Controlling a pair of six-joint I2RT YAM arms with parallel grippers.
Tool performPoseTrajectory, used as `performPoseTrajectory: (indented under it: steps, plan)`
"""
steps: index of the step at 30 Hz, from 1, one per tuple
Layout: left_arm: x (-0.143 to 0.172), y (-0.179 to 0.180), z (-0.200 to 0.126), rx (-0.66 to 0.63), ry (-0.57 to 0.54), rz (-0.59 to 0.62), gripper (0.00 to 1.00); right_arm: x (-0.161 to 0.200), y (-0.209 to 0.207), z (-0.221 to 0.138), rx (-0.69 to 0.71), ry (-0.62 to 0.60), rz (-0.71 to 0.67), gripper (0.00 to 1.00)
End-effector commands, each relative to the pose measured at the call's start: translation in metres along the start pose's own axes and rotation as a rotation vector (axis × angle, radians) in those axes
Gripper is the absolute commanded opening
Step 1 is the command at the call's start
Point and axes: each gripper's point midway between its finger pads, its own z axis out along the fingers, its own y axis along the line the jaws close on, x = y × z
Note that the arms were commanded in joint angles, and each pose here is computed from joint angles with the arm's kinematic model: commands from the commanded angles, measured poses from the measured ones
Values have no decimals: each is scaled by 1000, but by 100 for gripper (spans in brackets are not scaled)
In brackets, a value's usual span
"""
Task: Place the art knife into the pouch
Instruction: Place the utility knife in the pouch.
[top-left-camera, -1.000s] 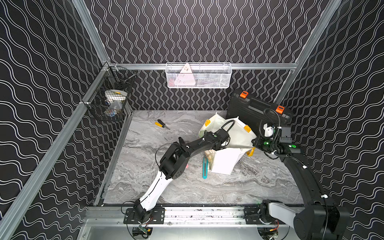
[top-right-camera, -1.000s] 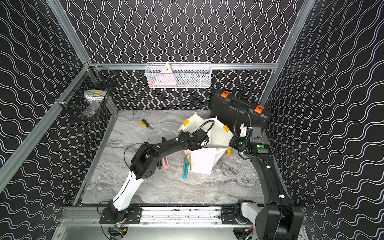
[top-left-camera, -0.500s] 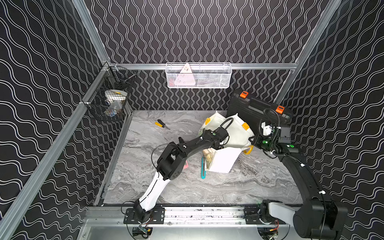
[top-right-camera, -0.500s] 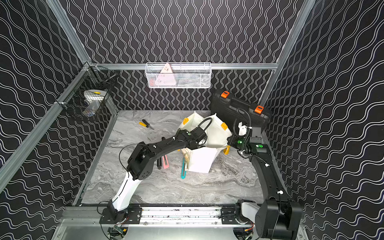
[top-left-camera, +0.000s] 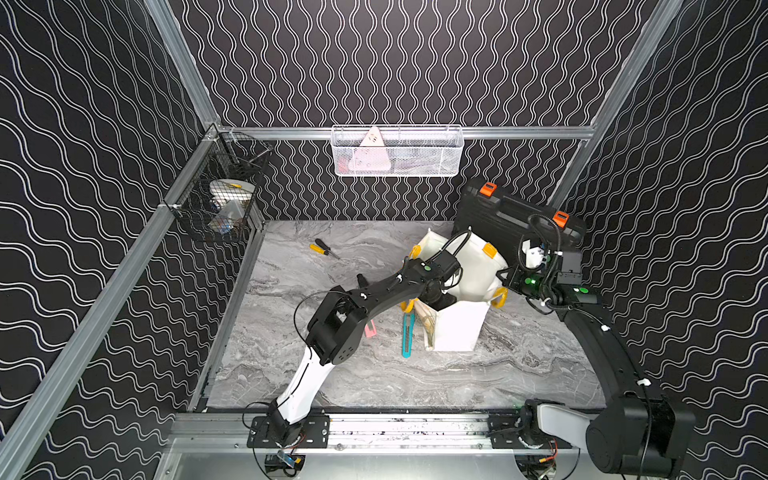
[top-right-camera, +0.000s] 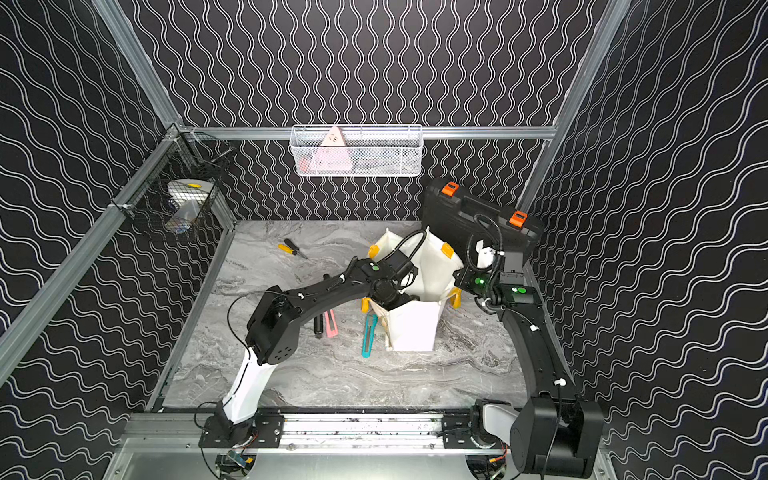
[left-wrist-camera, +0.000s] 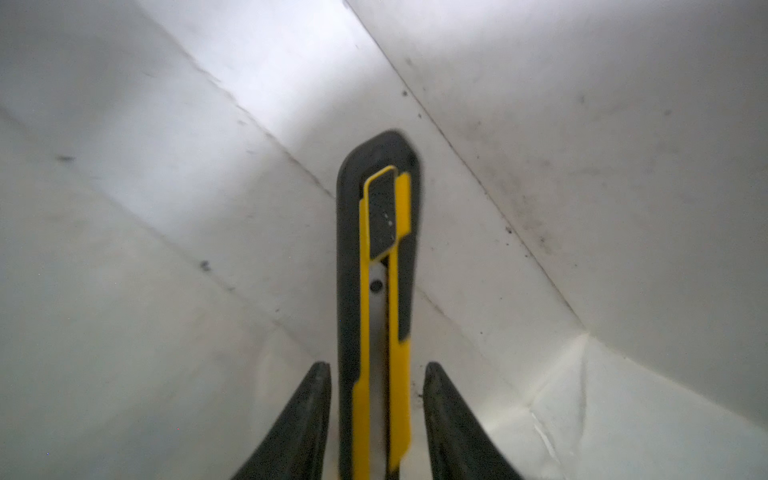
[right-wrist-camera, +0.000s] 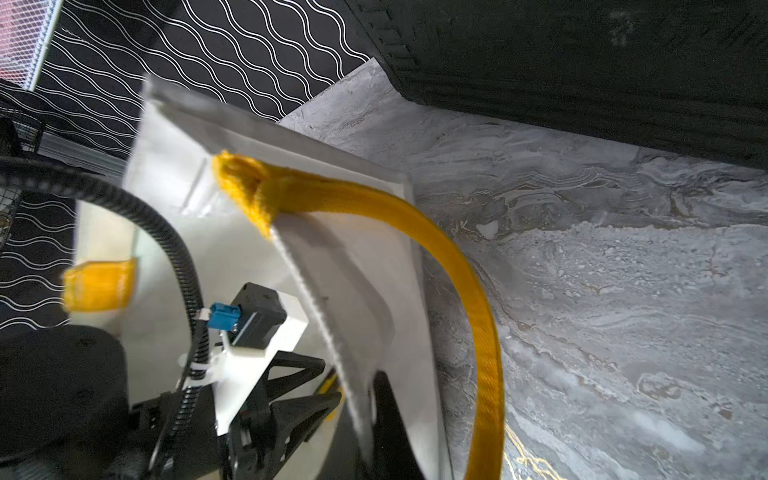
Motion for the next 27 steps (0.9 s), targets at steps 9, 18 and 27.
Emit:
performPoseTrajectory:
  steps: [9,18,27]
  plan:
    - [-48,-27,-43,70,-173,-12,50,-5,2,5,-22,-14,-31,0]
    - [-74,-33,-97,70,-291,10,55,-1,-3,10,-14,-10,-23,0]
    - [-93,-36,-172,100,-436,6,58,-3,-8,14,2,-24,-22,0]
